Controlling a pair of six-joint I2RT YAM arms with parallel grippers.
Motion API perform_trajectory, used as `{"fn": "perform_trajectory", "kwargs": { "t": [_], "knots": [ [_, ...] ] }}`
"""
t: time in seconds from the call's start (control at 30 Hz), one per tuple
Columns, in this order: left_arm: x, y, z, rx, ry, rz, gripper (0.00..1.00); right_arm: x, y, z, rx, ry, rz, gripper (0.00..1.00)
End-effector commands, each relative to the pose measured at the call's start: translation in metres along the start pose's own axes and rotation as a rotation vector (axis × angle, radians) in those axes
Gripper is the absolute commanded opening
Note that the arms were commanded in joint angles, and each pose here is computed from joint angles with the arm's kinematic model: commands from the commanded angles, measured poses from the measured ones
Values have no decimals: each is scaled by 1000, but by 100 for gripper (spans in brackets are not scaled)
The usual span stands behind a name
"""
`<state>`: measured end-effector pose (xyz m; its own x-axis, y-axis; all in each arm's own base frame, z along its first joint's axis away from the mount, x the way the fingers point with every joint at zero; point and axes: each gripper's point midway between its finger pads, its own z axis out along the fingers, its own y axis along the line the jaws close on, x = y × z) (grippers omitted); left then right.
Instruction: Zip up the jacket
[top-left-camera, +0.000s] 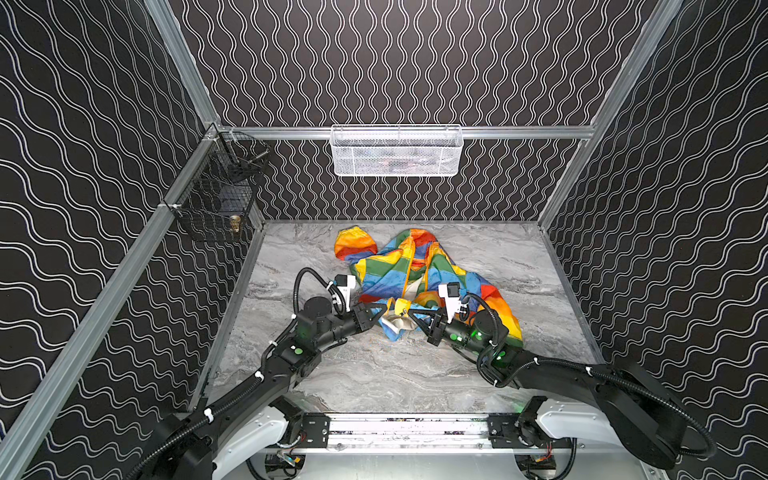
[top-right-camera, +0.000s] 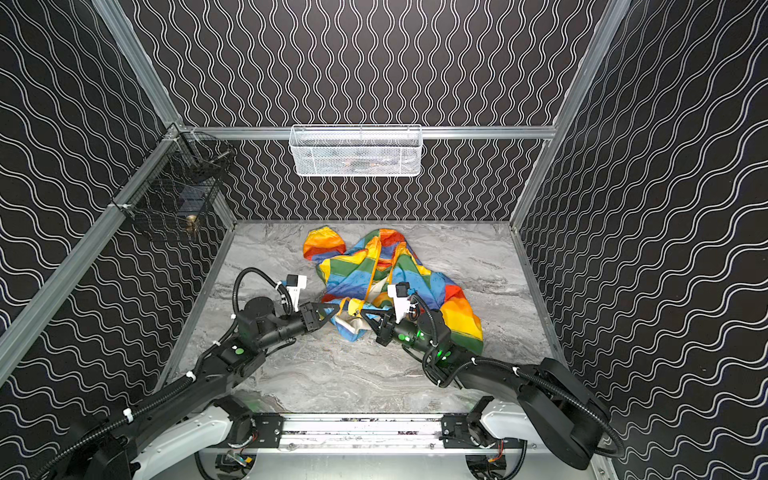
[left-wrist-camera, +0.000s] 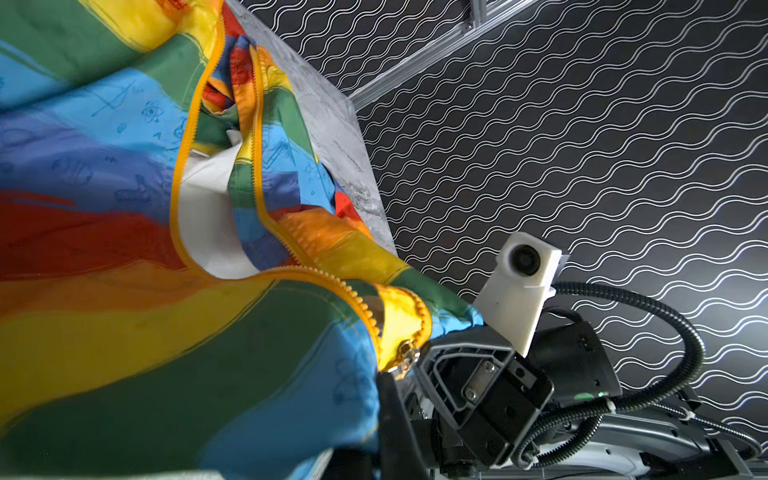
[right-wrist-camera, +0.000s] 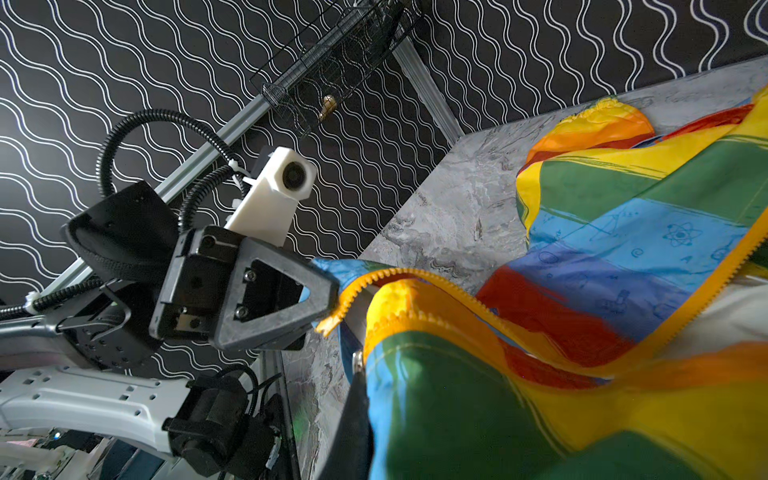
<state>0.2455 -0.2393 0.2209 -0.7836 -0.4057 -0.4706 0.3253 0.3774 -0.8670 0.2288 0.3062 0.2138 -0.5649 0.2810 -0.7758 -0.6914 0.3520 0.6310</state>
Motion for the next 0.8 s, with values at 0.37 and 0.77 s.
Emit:
{"fn": "perform_trajectory", "kwargs": {
  "t": [0.37,0.77],
  "knots": [
    [-15,-21,5,133,-74,33,0,-14,21,15,-136,-37,70,0],
    [-8,-5,13,115,-57,15,0,-18,22,22,-159,-59,113,0]
  ]
}}
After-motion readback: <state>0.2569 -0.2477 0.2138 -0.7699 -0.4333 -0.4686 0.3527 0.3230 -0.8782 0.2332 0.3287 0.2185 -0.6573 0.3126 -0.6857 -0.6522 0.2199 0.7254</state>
